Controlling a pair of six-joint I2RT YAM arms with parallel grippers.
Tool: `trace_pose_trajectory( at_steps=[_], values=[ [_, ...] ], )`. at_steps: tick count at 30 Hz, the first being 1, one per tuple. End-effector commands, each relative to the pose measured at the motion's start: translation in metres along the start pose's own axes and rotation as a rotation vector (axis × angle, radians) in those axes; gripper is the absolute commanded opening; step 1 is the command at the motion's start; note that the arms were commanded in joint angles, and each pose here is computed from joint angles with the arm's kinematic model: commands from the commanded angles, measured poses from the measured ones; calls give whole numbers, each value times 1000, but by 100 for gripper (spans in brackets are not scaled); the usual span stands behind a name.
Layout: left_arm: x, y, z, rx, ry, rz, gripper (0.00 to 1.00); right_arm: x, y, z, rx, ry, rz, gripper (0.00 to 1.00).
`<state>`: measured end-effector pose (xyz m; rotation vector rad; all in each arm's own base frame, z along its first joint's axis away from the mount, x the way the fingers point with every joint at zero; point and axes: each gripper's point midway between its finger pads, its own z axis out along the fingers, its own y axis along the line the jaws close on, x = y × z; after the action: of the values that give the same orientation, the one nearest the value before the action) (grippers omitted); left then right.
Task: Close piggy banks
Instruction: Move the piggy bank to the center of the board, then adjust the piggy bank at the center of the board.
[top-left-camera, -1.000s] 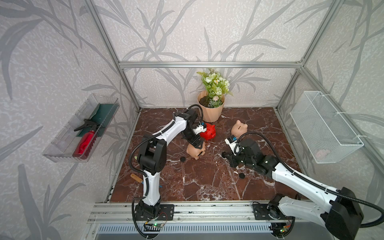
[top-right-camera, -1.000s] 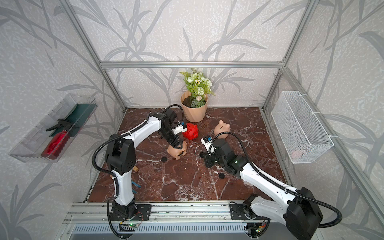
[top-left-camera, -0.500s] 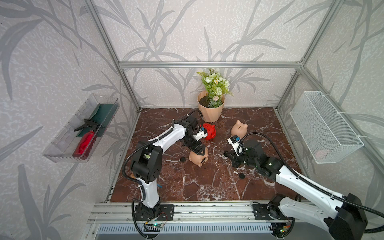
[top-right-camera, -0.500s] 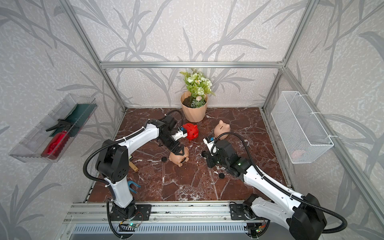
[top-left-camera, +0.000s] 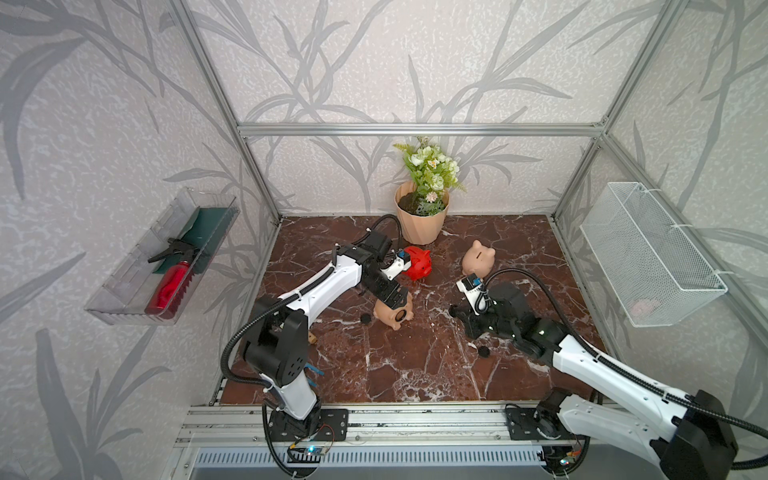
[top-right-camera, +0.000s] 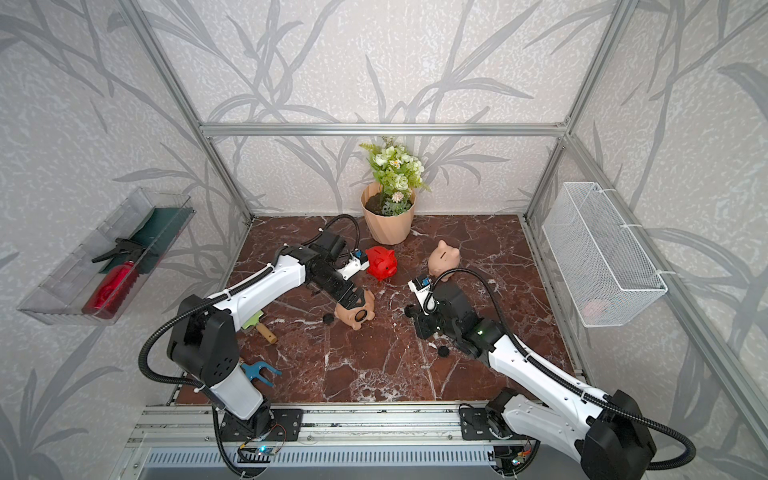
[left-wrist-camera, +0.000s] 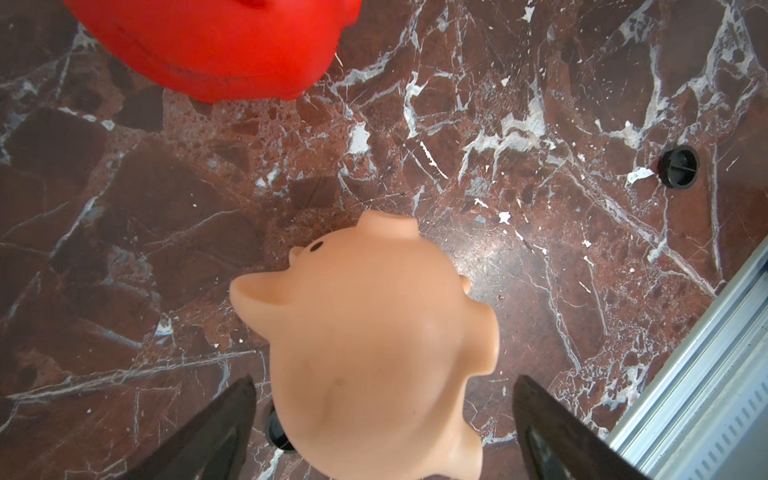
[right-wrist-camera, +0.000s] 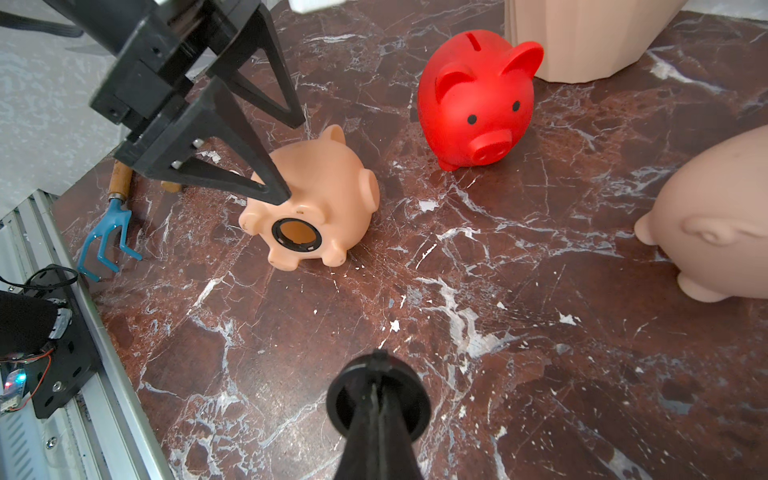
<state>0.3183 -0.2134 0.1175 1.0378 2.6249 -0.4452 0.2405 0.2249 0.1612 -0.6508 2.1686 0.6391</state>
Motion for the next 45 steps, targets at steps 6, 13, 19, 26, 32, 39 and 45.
trace_pose_trajectory(
  at_steps=[6,13,19,26,32,39,45],
  values=[
    [19,0,12,10,98,45,94,-6,6,-5,-37,-68,-32,0],
    [21,-2,21,40,123,42,93,-2,13,2,-96,-89,-28,0],
    [22,0,25,66,139,-19,92,-4,31,15,-221,-164,-56,0],
    [24,-5,33,123,162,-79,90,-11,44,30,-215,-310,-147,0],
    [17,-13,32,177,131,-133,89,-14,53,42,-160,-401,-215,0],
    [16,-13,30,174,129,-152,89,-15,45,60,-125,-411,-140,0],
    [16,-11,32,168,129,-163,89,-11,42,70,-127,-410,-74,0]
  ],
)
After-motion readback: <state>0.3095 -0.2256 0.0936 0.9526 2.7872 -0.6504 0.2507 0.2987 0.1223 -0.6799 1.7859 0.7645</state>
